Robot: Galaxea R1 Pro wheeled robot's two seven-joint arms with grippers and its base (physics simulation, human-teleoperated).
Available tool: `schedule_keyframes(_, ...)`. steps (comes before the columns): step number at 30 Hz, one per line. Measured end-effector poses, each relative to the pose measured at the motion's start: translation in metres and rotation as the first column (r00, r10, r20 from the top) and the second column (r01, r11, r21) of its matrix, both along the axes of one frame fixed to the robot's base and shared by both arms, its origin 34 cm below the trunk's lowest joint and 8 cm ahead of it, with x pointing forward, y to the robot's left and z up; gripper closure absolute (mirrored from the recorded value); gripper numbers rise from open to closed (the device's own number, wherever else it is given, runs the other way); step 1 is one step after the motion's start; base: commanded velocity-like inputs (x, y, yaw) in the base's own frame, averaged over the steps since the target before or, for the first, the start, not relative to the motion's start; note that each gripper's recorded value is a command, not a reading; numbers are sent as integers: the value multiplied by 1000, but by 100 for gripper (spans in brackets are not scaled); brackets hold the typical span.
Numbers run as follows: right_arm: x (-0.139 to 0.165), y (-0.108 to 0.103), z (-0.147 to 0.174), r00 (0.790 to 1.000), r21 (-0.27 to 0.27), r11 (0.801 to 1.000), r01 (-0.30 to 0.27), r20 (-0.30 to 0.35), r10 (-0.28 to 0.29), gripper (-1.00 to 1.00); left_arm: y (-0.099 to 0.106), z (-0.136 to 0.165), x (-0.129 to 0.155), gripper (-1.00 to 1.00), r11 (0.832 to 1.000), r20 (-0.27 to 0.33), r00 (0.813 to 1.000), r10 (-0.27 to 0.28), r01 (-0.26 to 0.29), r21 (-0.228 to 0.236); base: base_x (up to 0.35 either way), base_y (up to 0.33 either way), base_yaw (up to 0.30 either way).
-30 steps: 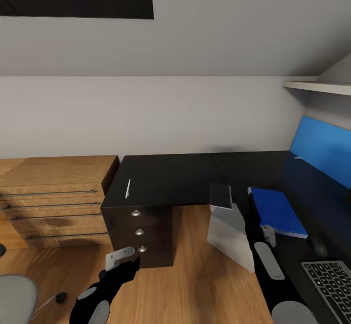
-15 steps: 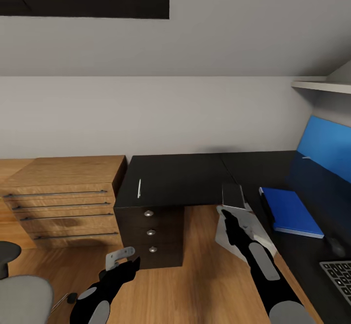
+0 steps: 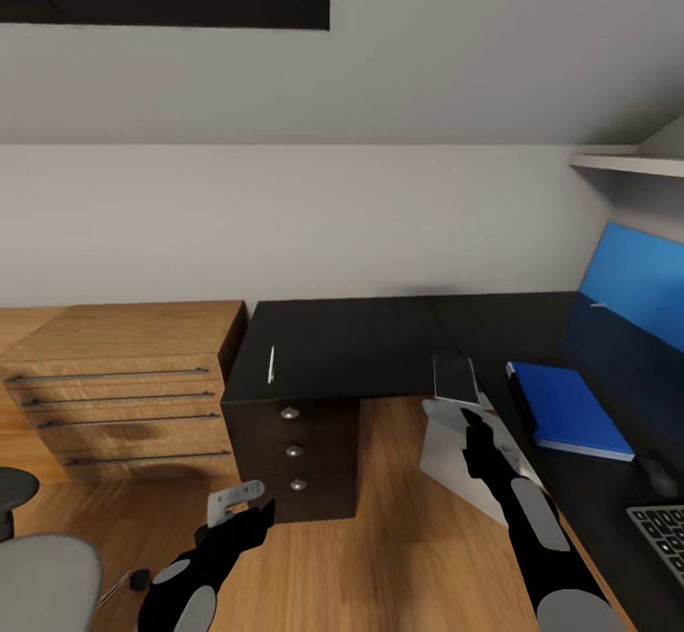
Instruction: In the bedroom, organize the workspace by keeping the computer under the desk, ensuring the monitor is on the desk, placing the keyboard on the desk next to the monitor, placing the mouse on the desk next to the keyboard, moving the folder from the swivel chair onto the desk next to the mouse, stacking the notebook on top of the folder with the pen on top of the notebook, and positioning the swivel chair next to the desk.
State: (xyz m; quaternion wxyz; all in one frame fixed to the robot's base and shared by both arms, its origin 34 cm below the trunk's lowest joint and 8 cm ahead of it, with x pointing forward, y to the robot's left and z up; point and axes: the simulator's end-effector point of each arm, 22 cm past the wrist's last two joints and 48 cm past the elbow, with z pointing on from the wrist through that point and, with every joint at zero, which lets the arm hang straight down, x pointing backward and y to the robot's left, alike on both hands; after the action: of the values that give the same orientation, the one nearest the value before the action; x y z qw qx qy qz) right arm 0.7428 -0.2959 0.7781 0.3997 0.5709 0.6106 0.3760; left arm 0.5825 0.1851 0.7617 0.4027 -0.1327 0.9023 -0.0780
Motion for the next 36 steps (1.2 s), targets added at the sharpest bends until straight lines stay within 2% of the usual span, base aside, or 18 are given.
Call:
schedule_keyframes(21, -2, -2, -36, 1000, -5, 1000, 2, -2, -2, -100, 0, -39, -3, -100, 1000, -9, 1000, 1, -1, 2, 0, 0, 0)
schedule_keyframes(25, -2, -6, -36, 1000, -10, 1000, 4, -1, -4, -100, 0, -39, -3, -100, 1000, -8, 1000, -1, 1, 5, 0, 0, 0)
schedule_keyframes(31, -3, -18, -35, 1000, -22, 1000, 15, 0, -15, -100, -16, -39, -6, -100, 999, -5, 999, -43, 43, 6, 9, 0, 0)
schedule_keyframes(36, -3, -22, -34, 1000, -24, 1000, 20, 0, -20, -100, -22, -40, -8, -100, 998, -9, 998, -56, 56, 7, 220, 0, 0)
